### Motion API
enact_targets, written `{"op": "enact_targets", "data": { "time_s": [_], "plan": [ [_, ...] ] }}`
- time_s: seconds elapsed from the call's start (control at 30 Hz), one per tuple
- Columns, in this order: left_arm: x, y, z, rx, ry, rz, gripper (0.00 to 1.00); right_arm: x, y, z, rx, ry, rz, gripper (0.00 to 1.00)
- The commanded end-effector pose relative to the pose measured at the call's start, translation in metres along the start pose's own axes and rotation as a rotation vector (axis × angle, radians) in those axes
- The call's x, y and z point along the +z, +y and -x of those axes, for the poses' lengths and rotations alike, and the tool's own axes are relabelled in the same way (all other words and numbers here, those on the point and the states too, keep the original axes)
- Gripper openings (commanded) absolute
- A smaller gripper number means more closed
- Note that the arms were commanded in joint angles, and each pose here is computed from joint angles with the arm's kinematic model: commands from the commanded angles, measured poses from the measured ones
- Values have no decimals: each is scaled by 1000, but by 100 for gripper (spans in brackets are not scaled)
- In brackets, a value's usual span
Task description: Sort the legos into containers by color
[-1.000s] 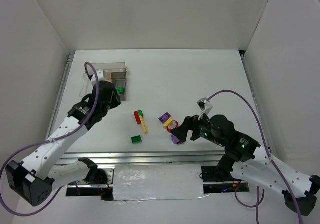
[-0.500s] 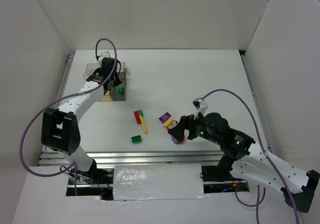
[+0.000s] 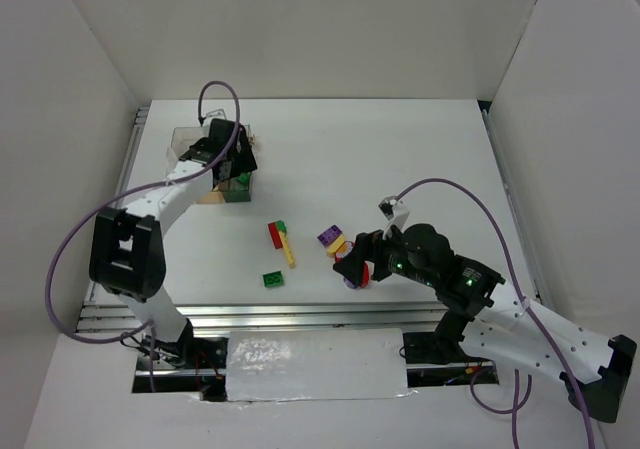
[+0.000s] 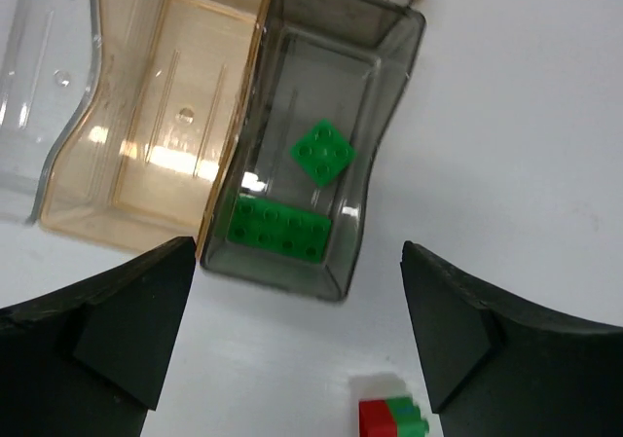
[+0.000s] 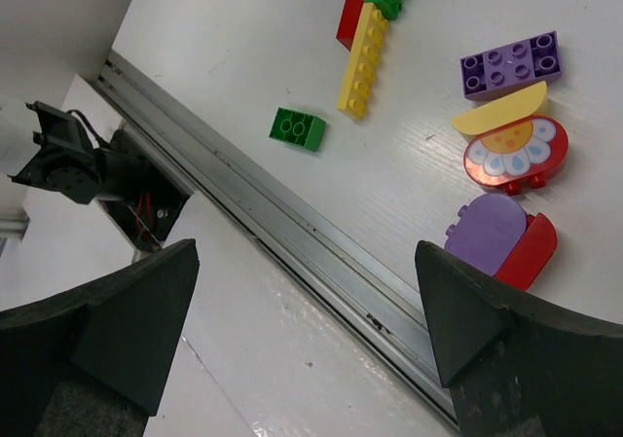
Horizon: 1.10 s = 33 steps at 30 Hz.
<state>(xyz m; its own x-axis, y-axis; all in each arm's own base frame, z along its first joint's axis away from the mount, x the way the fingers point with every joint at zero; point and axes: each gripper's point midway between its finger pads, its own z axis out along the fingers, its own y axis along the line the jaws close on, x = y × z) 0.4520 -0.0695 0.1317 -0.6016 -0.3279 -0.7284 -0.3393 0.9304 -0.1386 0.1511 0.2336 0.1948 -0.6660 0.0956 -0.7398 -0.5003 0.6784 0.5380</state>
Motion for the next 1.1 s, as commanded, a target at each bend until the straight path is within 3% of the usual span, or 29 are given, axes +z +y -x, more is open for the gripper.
{"op": "enact_targets", "data": {
  "time_s": [0.0, 0.1, 0.17, 0.23, 0.33, 0.43, 0.6, 0.83, 1.07],
  "plan": [
    [-70, -39, -13, 80, -56, -90, 100, -5, 13, 14, -18, -46, 47, 100],
    [-119, -58, -54, 174, -54, -188, 99, -7, 14, 16, -23, -53, 45, 100],
    [-127, -50, -91, 214, -4, -218, 100, -9, 15, 16, -29, -47, 48, 100],
    [-143, -53, -122, 240, 44, -348, 100, -11, 15, 17, -33, -50, 49, 99],
    [-156, -49, -154, 212, 118, -441, 99, -12, 13, 14, -34, -47, 46, 100],
    [-162, -35, -181, 133, 210, -388, 99, -11, 12, 14, -30, -48, 44, 100],
    [-163, -30, -207, 47, 228, -344, 99, -6, 16, 13, -23, -40, 64, 100],
    [-155, -19, -238, 84, 241, -156, 99, -6, 19, 10, -20, -7, 71, 100],
    [-141, -7, -260, 110, 253, -72, 88, -15, 22, 13, -18, -25, 84, 100]
  ]
}}
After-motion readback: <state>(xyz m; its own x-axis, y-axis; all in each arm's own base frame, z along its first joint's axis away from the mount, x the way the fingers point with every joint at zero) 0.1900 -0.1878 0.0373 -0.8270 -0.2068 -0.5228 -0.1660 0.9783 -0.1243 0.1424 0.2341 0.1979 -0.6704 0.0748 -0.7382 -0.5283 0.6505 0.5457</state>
